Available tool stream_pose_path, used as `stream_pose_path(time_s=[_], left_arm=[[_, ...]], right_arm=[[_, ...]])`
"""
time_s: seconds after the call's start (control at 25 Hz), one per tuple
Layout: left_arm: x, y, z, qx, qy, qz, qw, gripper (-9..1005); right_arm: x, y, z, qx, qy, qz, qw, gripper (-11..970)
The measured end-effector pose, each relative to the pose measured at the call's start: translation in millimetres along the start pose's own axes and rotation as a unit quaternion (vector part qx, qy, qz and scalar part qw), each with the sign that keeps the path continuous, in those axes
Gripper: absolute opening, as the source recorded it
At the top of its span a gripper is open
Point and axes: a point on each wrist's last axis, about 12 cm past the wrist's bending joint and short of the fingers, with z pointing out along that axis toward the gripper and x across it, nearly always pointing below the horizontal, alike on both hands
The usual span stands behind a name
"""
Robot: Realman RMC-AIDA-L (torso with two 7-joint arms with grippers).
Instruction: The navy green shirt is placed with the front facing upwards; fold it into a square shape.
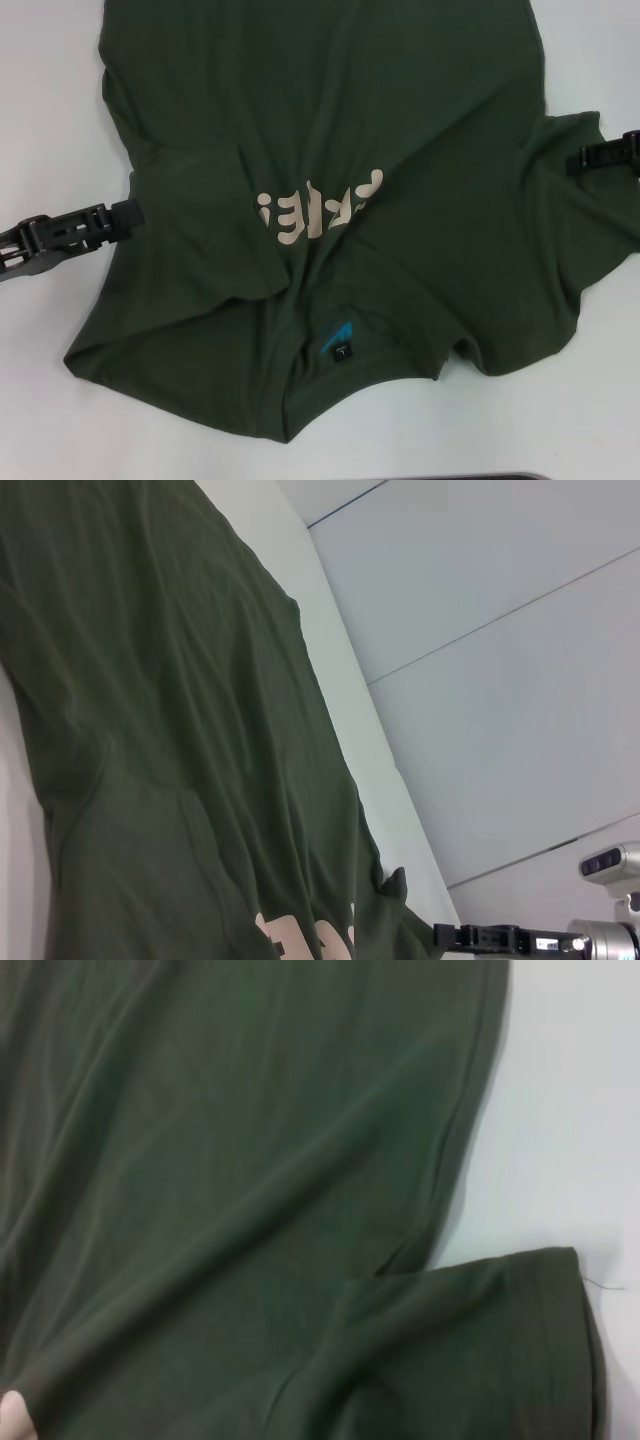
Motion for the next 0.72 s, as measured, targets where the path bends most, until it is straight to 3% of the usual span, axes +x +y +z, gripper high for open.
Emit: stream_pose_path(time_s=[0.72], left_arm=[[-0.7, -0.8, 2.3, 0.003, 0.001, 0.000, 1.000, 655]], right_arm=[[-2.2, 5.2, 1.2, -0.016, 0.001, 0.007, 1.000, 861]])
